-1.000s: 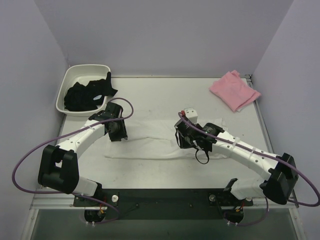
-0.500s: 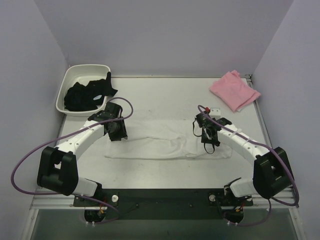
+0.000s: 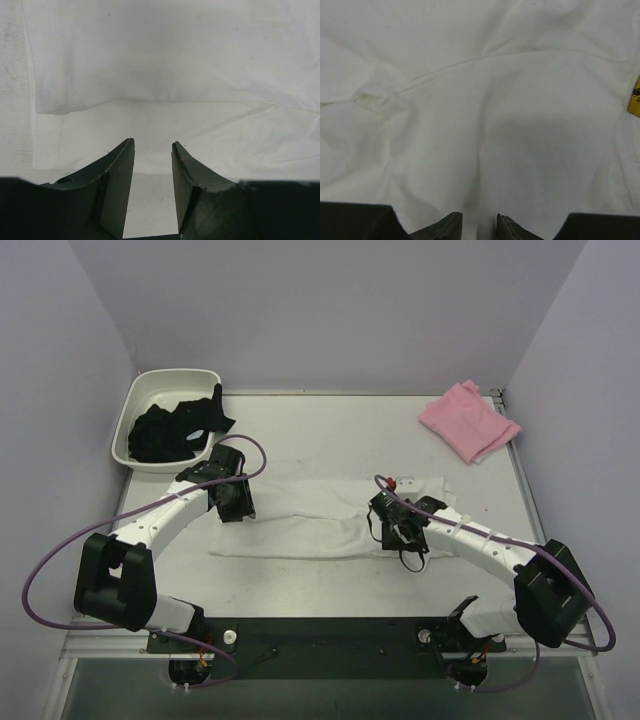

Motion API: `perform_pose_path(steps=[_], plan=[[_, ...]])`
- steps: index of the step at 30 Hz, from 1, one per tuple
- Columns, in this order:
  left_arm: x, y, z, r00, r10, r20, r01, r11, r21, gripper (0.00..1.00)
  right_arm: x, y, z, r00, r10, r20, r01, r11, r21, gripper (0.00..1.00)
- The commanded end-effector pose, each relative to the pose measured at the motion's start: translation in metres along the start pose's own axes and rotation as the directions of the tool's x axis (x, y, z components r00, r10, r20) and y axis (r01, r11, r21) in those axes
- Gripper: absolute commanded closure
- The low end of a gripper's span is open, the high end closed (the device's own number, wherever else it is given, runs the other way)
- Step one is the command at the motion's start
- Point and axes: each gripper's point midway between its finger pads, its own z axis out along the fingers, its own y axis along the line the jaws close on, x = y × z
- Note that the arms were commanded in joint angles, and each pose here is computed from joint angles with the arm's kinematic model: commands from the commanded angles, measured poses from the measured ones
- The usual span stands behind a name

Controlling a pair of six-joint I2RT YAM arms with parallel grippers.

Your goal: Fold and stack the t-shirts

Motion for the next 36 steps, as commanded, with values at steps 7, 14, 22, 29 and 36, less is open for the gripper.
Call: perform_pose_path(steps=[7,14,22,29,36], plan=[[-0.011,-0.008,-0.008,0.998,0.003,0.056,-0.006,0.999,0.049,0.54,0.028,0.011,-0.016,1.0,-0.004,-0.024,0.004,1.0,-0.017,0.66],[-0.011,-0.009,-0.009,0.998,0.004,0.057,-0.007,0.999,0.05,0.54,-0.008,0.012,-0.036,0.998,-0.008,0.07,0.008,1.0,-0.001,0.66],[-0.01,-0.009,-0.009,0.998,0.007,0.056,-0.01,0.999,0.05,0.54,-0.016,0.045,-0.041,0.996,-0.064,0.064,0.067,0.997,-0.042,0.66],[-0.01,-0.009,-0.01,0.998,0.008,0.059,-0.011,0.999,0.052,0.54,0.001,0.053,-0.023,0.994,-0.106,0.011,0.106,0.994,-0.019,0.66],[-0.01,-0.009,-0.01,0.998,0.007,0.058,-0.01,0.999,0.052,0.54,0.008,0.062,-0.013,0.993,-0.121,-0.007,0.121,0.992,-0.02,0.66]])
